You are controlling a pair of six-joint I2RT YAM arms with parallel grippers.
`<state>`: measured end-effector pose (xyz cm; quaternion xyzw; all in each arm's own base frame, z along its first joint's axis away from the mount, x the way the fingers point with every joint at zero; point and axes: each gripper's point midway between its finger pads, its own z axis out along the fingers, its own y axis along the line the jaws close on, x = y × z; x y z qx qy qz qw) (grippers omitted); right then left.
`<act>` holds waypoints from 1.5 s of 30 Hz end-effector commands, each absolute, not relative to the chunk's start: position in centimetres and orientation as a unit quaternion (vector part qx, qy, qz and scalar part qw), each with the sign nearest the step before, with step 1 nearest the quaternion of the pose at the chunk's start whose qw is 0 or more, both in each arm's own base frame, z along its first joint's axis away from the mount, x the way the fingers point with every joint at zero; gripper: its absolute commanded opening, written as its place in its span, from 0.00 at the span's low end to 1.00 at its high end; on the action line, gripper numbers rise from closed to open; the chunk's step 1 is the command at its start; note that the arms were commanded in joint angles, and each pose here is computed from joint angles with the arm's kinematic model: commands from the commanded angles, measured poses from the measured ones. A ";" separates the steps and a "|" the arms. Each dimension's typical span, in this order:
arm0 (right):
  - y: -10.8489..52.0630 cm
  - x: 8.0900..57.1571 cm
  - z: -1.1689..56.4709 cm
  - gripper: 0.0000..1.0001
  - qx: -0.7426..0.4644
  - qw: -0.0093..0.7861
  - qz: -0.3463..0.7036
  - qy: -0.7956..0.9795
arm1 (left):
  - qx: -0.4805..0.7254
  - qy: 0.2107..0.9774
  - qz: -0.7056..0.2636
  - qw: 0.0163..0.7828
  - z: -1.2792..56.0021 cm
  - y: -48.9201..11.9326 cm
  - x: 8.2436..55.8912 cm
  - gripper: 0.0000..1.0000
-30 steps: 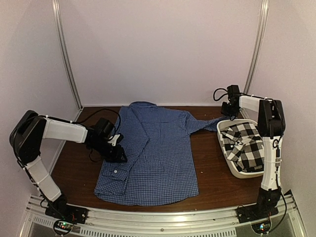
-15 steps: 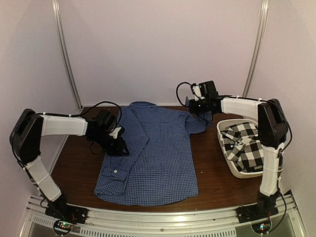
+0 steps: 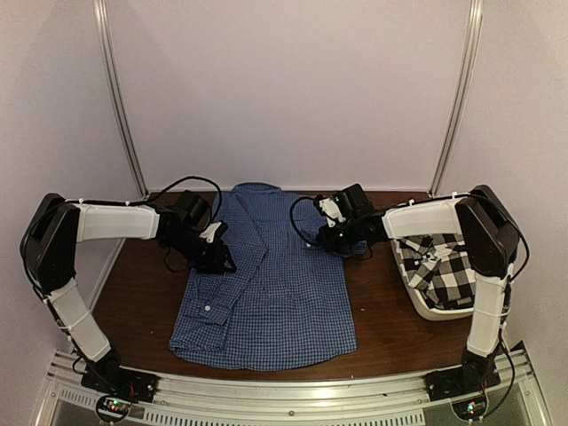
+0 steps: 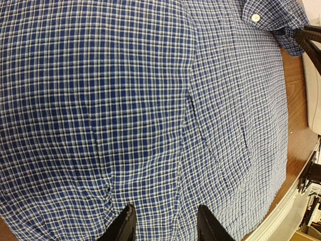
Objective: Fold and stack the long sleeve shirts
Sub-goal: Place the sleeve at the center of the board, then pick up the sleeve from the center of the board.
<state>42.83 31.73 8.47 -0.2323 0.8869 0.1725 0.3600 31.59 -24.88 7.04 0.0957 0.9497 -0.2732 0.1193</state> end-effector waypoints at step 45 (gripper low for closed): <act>33.3 47.4 10.4 0.71 -0.274 0.336 0.138 0.891 | 0.115 0.936 -0.308 0.126 8.7 -27.3 32.4 0.43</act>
